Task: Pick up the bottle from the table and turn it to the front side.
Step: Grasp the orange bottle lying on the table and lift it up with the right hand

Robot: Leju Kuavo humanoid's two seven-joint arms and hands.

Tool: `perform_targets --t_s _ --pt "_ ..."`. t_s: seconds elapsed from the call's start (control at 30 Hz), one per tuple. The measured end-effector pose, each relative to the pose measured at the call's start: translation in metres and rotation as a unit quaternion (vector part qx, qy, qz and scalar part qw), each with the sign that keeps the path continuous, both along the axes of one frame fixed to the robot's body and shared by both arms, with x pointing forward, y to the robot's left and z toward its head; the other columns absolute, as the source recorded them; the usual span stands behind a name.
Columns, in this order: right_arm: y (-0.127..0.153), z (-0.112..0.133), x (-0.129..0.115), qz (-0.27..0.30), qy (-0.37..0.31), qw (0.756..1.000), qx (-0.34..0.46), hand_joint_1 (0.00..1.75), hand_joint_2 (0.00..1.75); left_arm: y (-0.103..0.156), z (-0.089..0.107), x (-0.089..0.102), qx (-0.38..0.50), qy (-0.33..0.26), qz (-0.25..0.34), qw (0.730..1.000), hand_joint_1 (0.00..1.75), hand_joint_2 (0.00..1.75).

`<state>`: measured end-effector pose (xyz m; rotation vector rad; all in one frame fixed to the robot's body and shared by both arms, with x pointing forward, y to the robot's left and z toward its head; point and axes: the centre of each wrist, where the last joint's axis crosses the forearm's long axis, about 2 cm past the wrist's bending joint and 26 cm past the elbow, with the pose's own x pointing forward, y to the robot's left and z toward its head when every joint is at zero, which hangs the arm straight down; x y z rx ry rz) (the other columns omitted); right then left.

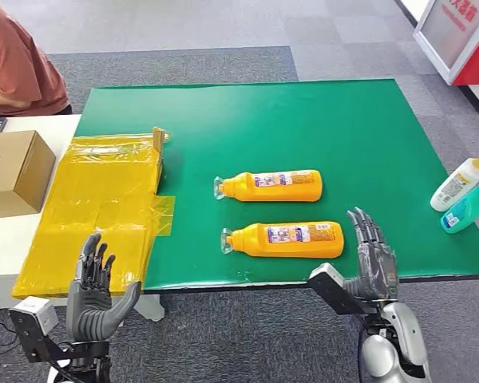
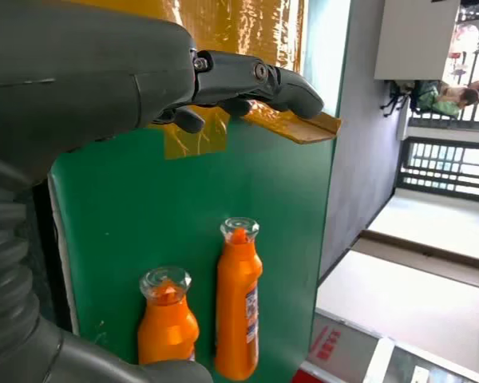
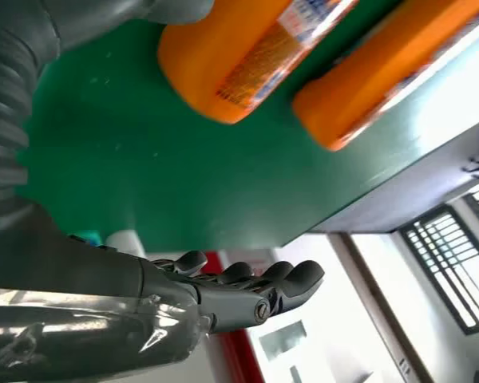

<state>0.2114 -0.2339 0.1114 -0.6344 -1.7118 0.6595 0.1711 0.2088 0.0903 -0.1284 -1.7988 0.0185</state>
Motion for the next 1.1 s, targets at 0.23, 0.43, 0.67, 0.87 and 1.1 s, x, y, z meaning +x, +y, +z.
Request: perform_targets --t_s 0.23,0.43,0.67,0.87,1.1 --pt "-0.006 -0.004 -0.001 -0.025 0.032 0.992 -0.119 0.0 1.75 0.001 0.003 -0.001 -0.004 0.009 -0.001 1.0 0.0 1.75" --pt "0.001 -0.016 0.006 -0.045 0.052 0.962 -0.263 0.0 1.75 -0.001 0.007 0.002 -0.012 0.012 -0.004 1.0 0.0 1.75" --pt "0.004 -0.037 0.022 -0.024 0.097 0.941 -0.324 0.0 1.75 -0.003 0.009 0.005 -0.009 0.012 -0.008 1.0 0.0 1.75" --pt "0.002 -0.041 0.047 -0.014 0.116 0.927 -0.356 0.0 1.75 -0.004 0.012 0.01 -0.011 0.004 -0.01 1.0 0.0 1.75" --pt "-0.003 -0.034 0.084 -0.007 0.129 0.911 -0.392 0.0 1.75 -0.007 0.015 0.014 -0.014 -0.001 -0.016 1.0 0.0 1.75"
